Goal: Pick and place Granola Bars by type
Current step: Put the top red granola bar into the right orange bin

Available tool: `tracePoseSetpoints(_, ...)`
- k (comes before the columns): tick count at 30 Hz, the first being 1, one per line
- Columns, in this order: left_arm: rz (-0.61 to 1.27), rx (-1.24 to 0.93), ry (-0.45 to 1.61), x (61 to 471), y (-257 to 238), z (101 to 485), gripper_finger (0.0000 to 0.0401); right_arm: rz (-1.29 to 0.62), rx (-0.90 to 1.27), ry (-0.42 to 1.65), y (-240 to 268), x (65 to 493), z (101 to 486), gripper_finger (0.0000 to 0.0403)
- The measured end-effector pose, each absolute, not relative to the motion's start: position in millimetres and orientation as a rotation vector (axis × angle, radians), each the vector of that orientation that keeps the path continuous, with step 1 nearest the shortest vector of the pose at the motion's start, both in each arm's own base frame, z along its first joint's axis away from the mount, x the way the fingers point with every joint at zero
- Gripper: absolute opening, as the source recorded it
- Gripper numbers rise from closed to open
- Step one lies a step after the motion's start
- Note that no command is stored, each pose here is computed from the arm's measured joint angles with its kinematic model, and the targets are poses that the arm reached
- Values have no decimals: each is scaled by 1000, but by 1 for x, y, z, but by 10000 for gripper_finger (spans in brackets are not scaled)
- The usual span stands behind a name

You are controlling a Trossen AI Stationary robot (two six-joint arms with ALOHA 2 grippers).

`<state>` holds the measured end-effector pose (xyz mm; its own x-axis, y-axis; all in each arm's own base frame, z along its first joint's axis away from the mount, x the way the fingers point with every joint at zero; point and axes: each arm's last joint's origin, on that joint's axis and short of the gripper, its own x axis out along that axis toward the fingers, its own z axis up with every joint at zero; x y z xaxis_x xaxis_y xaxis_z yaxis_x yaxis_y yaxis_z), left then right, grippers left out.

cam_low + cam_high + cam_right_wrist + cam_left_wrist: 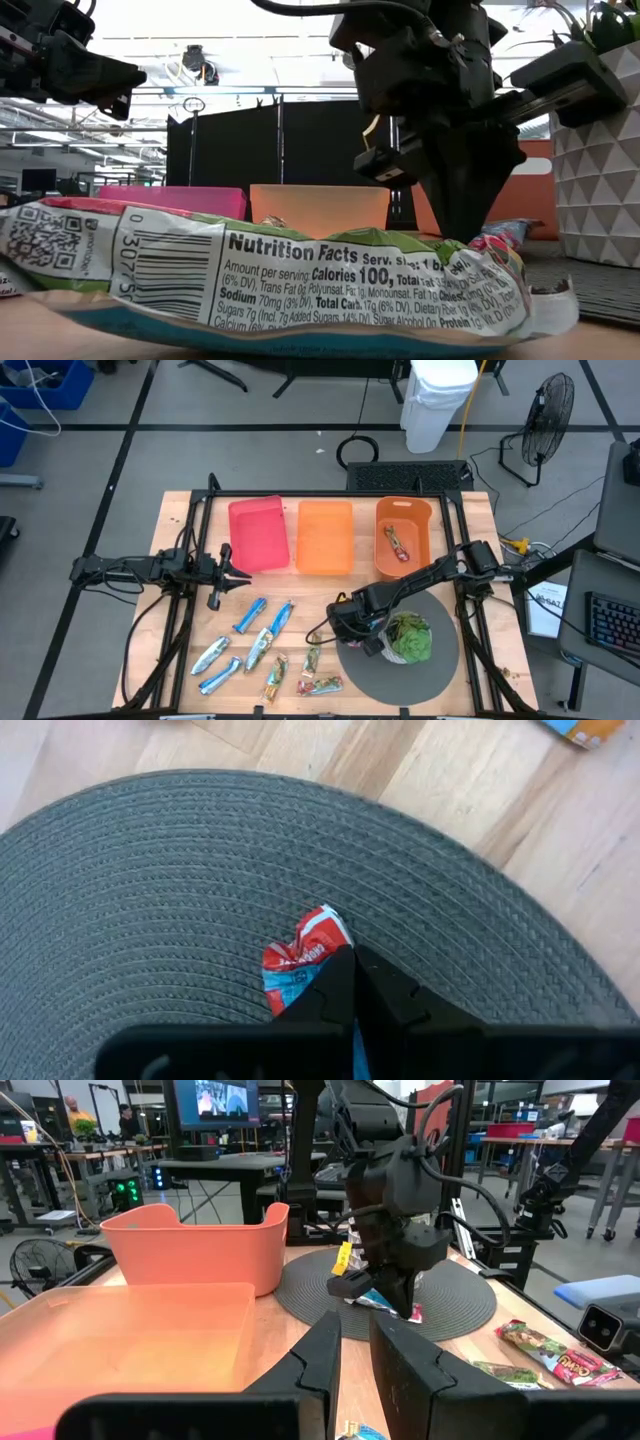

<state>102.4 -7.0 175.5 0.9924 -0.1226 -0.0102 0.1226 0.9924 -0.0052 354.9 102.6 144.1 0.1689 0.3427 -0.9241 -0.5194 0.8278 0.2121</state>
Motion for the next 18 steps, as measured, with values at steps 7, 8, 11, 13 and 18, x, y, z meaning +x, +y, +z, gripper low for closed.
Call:
tracePoseSetpoints(7, -123, -5, 11, 102, -7, 175, 63, 461, -280, 1256, 96, 358, 143, 0)
tracePoseSetpoints(8, -123, -5, 11, 102, -7, 175, 63, 418, -308, 1253, 94, 359, 143, 0)
tracePoseSetpoints(11, -123, -5, 11, 102, -7, 175, 63, 275, -396, 1222, 89, 364, 144, 0)
tracePoseSetpoints(13, -122, -5, 10, 102, -7, 176, 63, 197, -439, 1206, 86, 365, 147, 0)
tracePoseSetpoints(18, -123, -5, 11, 102, -7, 176, 63, 306, -377, 1195, 85, 354, 174, 0)
